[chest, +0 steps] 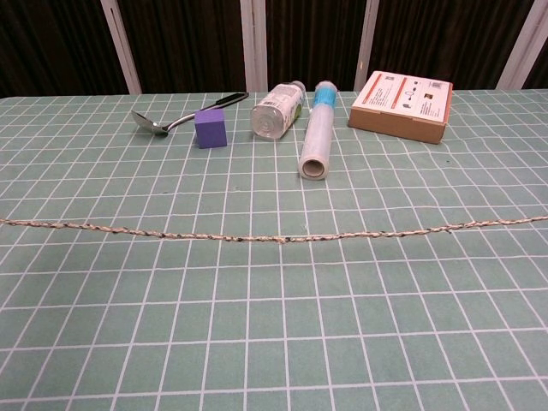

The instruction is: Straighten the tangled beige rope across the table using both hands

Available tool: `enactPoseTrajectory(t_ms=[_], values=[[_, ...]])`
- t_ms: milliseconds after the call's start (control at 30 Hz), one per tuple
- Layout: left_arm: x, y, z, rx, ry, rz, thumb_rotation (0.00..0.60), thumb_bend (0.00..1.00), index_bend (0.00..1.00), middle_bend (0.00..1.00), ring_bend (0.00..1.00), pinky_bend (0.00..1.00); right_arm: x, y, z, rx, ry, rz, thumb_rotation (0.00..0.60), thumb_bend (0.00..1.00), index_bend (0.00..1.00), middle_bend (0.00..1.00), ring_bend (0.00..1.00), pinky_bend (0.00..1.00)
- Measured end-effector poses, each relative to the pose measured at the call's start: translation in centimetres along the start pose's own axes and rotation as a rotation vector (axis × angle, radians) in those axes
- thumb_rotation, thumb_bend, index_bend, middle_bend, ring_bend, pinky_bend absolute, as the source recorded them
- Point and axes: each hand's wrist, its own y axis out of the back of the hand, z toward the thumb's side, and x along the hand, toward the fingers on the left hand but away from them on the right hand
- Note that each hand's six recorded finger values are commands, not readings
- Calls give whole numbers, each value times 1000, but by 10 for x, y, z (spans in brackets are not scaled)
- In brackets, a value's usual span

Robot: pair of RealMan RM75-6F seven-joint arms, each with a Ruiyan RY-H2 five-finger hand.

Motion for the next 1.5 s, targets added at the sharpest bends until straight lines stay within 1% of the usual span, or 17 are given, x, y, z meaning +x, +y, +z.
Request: enactPoseTrajectory(t_ms=[200,300,400,500,567,667,733,833,933,1100,1167,1200,1233,1300,1367,1433,1500], values=[[3,-8,3,27,4,-9,600,545,603,145,0,0,-2,-3,-6,24,-20,11,600,457,644,168,0,0],[4,-13,4,46,5,-20,600,523,591,144,0,0,-3,-5,-8,37,-29,19,600,457,594,168,0,0],[5,-16,4,67,6,-32,600,462,558,122,0,0,-4,-7,-11,56,-35,28,600,457,498,148,0,0],[4,-19,2,94,8,-42,600,410,514,98,0,0,-4,-10,-13,79,-43,48,600,457,362,86,0,0],[4,-21,0,110,13,-51,600,379,477,80,0,0,-3,-12,-15,95,-50,65,600,457,212,32,0,0],[4,-22,-2,125,23,-64,600,331,409,43,0,0,-2,-14,-17,121,-57,82,600,458,41,0,0,0],[3,-21,-4,135,27,-68,600,290,362,18,0,0,-2,-14,-18,133,-62,92,600,458,7,0,0,0],[2,-17,-6,138,30,-68,600,216,306,0,0,0,-1,-12,-18,131,-67,97,600,458,0,0,0,0],[-1,-11,-8,129,35,-63,600,152,265,0,0,0,1,-7,-17,118,-65,85,600,458,0,0,0,0],[-10,6,-15,107,44,-45,600,133,231,0,0,0,7,5,-12,87,-40,64,600,458,0,0,0,0],[-14,16,-19,87,44,-29,600,133,207,0,0,0,10,10,-9,77,-22,57,600,459,0,0,0,0],[-16,19,-19,73,41,-19,600,133,179,0,0,0,12,12,-8,77,-13,52,600,456,0,0,0,0],[-18,24,-19,56,33,-1,600,133,157,0,0,0,13,14,-6,81,-1,46,600,439,0,0,0,0],[-23,31,-18,35,15,31,600,133,74,0,0,0,17,20,-3,99,32,23,600,384,0,0,0,0],[-31,39,-18,28,-13,73,600,133,17,0,0,0,22,26,2,124,76,-9,600,301,0,0,0,0],[-41,46,-19,35,-47,112,600,129,0,0,0,0,28,33,6,147,121,-43,600,258,0,0,0,0],[-51,51,-21,45,-74,144,600,123,0,0,0,0,36,40,10,170,177,-85,600,247,0,0,0,0]])
